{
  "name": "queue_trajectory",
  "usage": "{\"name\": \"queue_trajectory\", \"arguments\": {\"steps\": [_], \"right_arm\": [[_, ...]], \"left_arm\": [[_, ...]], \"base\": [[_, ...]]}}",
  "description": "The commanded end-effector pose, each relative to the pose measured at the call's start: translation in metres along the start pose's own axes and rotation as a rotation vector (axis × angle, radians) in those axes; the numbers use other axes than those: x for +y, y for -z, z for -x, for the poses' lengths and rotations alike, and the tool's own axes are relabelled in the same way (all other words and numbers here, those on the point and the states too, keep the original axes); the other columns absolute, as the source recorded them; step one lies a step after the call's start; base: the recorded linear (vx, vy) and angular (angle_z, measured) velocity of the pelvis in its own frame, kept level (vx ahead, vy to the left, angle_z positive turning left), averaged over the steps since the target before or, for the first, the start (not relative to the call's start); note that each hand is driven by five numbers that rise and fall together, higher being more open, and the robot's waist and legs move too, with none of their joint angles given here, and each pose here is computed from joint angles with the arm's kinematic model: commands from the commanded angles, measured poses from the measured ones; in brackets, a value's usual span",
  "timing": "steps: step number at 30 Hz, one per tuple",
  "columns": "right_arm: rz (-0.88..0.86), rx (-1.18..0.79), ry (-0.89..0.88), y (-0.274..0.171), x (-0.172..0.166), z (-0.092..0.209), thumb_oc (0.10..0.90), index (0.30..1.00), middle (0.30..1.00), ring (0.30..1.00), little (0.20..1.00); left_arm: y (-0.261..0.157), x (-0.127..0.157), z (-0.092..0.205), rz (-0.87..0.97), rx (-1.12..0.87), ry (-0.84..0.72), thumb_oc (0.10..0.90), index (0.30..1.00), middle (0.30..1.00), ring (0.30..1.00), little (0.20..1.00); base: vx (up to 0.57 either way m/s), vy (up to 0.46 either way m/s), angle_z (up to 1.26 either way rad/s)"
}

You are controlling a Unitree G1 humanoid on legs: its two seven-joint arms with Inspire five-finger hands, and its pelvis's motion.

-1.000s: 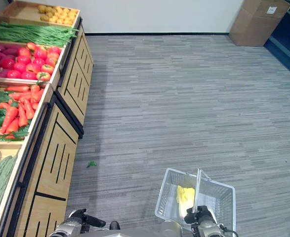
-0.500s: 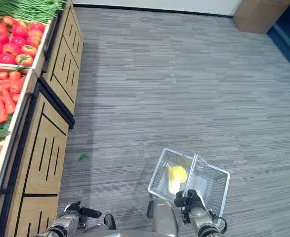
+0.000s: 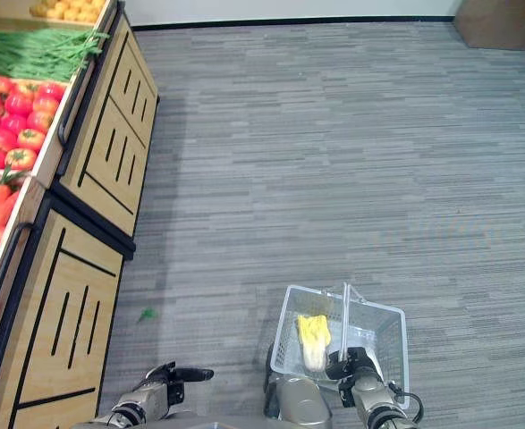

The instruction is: Get the vegetables into the basket

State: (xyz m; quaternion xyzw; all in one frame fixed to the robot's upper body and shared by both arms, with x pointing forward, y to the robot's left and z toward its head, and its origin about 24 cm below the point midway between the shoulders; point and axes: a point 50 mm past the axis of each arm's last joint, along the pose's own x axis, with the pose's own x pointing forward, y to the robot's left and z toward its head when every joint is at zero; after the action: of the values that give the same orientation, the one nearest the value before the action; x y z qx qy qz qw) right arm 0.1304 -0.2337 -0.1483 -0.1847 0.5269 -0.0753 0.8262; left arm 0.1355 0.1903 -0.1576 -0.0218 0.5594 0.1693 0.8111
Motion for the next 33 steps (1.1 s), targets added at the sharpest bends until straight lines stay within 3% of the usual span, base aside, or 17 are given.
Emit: {"name": "queue_trajectory", "arguments": {"steps": [1,14,33], "right_arm": [[0.064,0.1,0.031,0.032,-0.014,0.002,0.4,0.3,0.3,0.3,0.3],[0.004,0.08,0.052,0.025,-0.014,0.002,0.4,0.3,0.3,0.3,0.3],[0.018,0.038,-0.036,0.004,0.016,0.002,0.4,0.3,0.3,0.3,0.3]], "left_arm": [[-0.007,0.002,-0.001,0.04,-0.008,-0.007,0.9,1.0,1.0,1.0,1.0],[-0.004,0.0,0.0,0.068,-0.003,-0.014,0.9,1.0,1.0,1.0,1.0],[-0.018,0.028,-0.003,0.098,-0.036,-0.101,0.9,1.0,1.0,1.0,1.0]], "base": [[0.17,-0.075,-0.06],[0.21,0.099,-0.21],[0.16,0.2,-0.21]]}}
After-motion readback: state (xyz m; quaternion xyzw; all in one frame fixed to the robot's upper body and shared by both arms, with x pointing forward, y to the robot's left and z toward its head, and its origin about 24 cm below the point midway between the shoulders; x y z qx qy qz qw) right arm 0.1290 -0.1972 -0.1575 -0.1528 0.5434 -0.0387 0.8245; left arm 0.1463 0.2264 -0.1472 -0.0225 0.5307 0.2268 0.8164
